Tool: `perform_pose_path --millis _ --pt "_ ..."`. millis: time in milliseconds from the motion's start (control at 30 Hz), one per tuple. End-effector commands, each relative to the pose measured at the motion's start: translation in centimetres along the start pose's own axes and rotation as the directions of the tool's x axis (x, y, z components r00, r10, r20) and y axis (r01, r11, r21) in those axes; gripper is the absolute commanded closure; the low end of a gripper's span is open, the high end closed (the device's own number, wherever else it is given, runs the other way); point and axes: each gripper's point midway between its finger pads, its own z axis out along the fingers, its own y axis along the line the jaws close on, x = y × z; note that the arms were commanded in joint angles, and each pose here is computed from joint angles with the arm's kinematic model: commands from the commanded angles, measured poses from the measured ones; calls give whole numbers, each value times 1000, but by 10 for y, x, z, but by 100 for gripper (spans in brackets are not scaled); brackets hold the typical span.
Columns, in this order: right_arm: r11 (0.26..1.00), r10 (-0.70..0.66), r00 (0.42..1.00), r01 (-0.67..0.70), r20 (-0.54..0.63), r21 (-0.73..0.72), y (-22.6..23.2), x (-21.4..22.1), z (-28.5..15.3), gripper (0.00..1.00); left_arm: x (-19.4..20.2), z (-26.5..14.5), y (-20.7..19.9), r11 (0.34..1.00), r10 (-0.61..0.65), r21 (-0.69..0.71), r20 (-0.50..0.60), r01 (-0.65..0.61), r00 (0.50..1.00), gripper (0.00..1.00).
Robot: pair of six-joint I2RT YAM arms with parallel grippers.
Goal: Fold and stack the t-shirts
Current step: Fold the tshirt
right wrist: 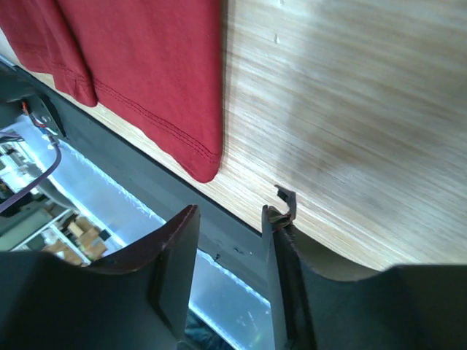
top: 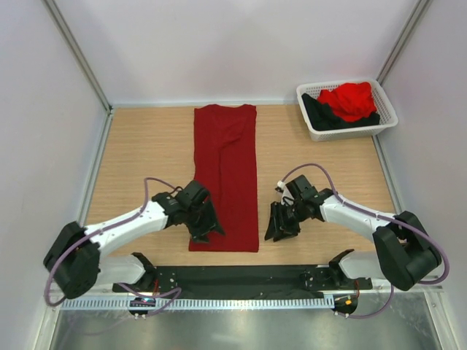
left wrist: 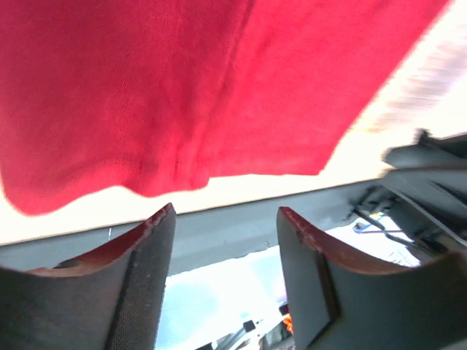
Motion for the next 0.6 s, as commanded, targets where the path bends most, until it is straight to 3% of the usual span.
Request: perform_pose_path --millis 0,167,267,433,567 --pt "996 5 1000 -3 22 -92 16 -3 3 52 -8 -31 8 998 -26 -49 97 31 995 39" --pt "994 39 999 -39 -1 -100 11 4 16 51 -6 -32 63 966 -70 -235 150 104 986 39" --pt "993 52 999 -52 1 -109 12 5 20 51 -10 -22 94 926 -69 -353 182 131 981 44" --pt "991 65 998 -66 -13 -113 9 10 29 51 -26 -25 100 897 -8 -429 230 109 973 53" --pt "991 73 997 -76 -31 -106 4 15 34 53 -43 -37 98 878 64 -473 277 78 959 54"
